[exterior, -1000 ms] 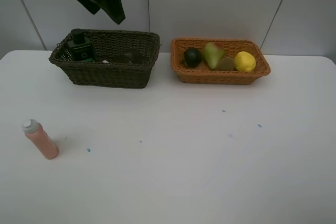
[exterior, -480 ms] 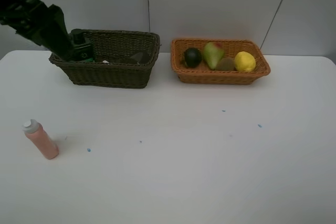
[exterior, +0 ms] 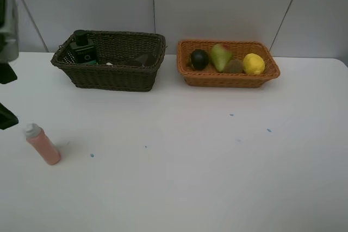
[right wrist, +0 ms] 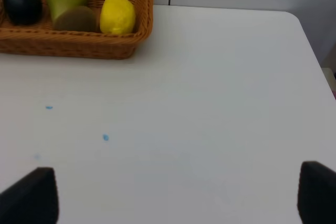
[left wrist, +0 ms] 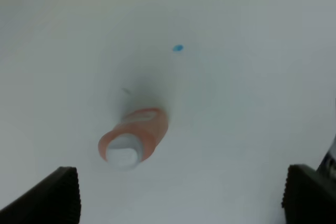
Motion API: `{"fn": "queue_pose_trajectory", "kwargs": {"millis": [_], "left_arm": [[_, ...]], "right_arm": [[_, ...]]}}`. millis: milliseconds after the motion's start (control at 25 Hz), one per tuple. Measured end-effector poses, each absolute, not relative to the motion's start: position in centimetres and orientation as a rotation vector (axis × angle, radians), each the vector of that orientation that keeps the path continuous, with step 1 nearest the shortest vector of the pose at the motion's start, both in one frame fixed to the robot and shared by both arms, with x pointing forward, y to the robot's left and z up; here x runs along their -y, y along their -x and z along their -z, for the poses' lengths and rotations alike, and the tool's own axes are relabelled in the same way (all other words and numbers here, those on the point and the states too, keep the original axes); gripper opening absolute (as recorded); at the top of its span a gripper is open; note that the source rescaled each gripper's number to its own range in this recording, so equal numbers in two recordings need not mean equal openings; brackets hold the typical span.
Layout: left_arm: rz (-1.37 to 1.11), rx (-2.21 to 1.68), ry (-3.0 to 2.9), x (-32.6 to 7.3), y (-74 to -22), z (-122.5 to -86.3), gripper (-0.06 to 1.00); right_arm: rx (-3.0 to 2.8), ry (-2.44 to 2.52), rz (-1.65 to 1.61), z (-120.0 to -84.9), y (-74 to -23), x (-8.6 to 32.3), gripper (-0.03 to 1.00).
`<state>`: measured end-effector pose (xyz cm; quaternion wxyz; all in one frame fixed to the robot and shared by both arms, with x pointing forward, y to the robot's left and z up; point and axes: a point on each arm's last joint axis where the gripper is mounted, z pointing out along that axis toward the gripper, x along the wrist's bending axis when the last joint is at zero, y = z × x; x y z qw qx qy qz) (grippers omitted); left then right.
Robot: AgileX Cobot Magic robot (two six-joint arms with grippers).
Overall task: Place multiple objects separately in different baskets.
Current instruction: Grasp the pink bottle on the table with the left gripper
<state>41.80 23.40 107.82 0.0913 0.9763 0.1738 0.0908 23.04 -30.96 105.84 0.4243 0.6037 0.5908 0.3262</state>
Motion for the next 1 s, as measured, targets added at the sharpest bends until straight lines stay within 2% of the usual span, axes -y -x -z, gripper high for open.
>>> {"fn": "queue_pose_trajectory", "kwargs": {"millis": [200, 400, 560, 800, 1000], "left_arm": [[-0.245, -0.098, -3.003, -23.7, -41.1, -106.4, 1.00], [-0.313, -0.048, -2.997, -23.7, -41.5, -106.3, 1.00], [-0.293, -0.332, -2.961, -23.7, -41.5, -106.3, 1.00], [-0.216, -1.011, -2.774, -23.7, -41.4, -106.3, 1.00], [-0.211, -1.134, -2.740, -23.9, -41.4, -106.3, 1.00]], "right_arm": [[-1.478, -1.510, -0.816, -105.8, -23.0, 31.0, 1.00], [-1.478, -1.510, -0.816, -105.8, -23.0, 31.0, 1.00], [-1.478, -1.510, -0.816, -105.8, -23.0, 31.0, 1.00], [-1.478, -1.510, -0.816, -105.8, -23.0, 31.0, 1.00], [-1.478, -1.510, -0.816, -105.8, -23.0, 31.0, 1.00]]}}
